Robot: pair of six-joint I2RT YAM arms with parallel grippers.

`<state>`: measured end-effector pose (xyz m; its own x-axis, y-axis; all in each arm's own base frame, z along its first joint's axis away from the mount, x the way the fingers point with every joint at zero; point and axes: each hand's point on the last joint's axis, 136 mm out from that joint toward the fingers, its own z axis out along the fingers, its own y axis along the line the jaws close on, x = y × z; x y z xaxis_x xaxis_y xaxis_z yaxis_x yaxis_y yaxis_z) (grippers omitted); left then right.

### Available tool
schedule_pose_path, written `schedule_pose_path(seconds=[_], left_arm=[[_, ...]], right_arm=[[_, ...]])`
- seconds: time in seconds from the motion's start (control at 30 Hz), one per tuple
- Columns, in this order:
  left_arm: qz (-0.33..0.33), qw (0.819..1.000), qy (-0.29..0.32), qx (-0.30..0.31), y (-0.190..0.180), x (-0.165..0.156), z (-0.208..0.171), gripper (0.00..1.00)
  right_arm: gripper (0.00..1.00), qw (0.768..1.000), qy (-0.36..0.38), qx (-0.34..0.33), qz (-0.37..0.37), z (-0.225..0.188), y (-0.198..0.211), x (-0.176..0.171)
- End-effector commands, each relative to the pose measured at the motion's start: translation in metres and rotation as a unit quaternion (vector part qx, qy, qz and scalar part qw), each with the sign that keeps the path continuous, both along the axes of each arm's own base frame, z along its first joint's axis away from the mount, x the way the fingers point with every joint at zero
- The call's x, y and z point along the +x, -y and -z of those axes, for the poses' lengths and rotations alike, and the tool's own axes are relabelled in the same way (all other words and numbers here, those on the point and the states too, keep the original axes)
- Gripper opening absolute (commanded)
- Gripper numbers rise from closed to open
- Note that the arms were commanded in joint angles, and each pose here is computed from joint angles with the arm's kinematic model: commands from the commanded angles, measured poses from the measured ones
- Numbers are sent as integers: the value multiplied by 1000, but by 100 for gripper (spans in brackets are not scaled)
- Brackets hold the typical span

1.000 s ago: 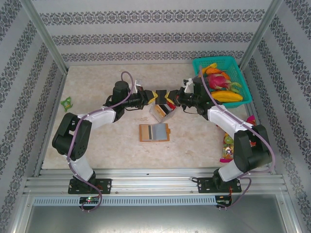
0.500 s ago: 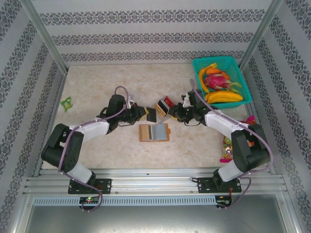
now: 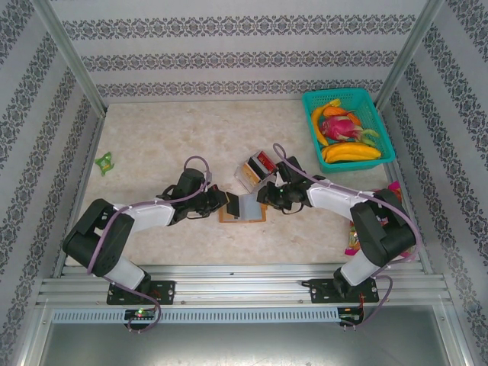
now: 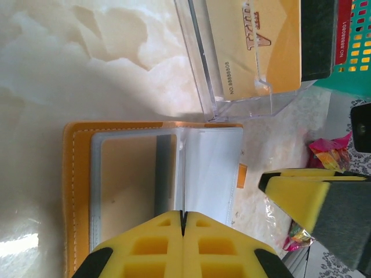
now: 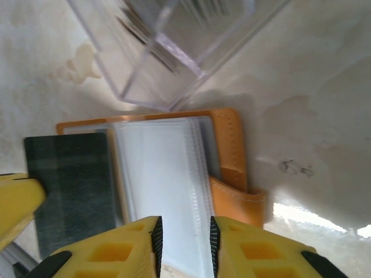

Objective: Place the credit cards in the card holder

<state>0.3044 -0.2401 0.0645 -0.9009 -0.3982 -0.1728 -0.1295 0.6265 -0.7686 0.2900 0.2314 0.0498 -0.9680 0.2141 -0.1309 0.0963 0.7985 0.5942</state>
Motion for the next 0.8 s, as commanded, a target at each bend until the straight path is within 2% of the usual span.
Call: schedule_pose_path(seconds=[0.0,0.23,0.3,0.47,0.77], left_arm=[[11,999,31,1,8,6,-4,0],[16,999,28,-25,17,7,3,0],[17,999,23,-26,19,7,5,0],[17,1000,8,-11,16,3,20,0],[24,999,1,-41,30,3,23,0]], right_arm=[[29,999,1,-39,4,17,11,-1],[23,997,-25,-71,3,39,19,-6],[20,997,-30,-70,2,43,18,-7],[20,997,-39,-72,2,48,18,-8],[14,996,-51,-67,-4,55,13,-11]])
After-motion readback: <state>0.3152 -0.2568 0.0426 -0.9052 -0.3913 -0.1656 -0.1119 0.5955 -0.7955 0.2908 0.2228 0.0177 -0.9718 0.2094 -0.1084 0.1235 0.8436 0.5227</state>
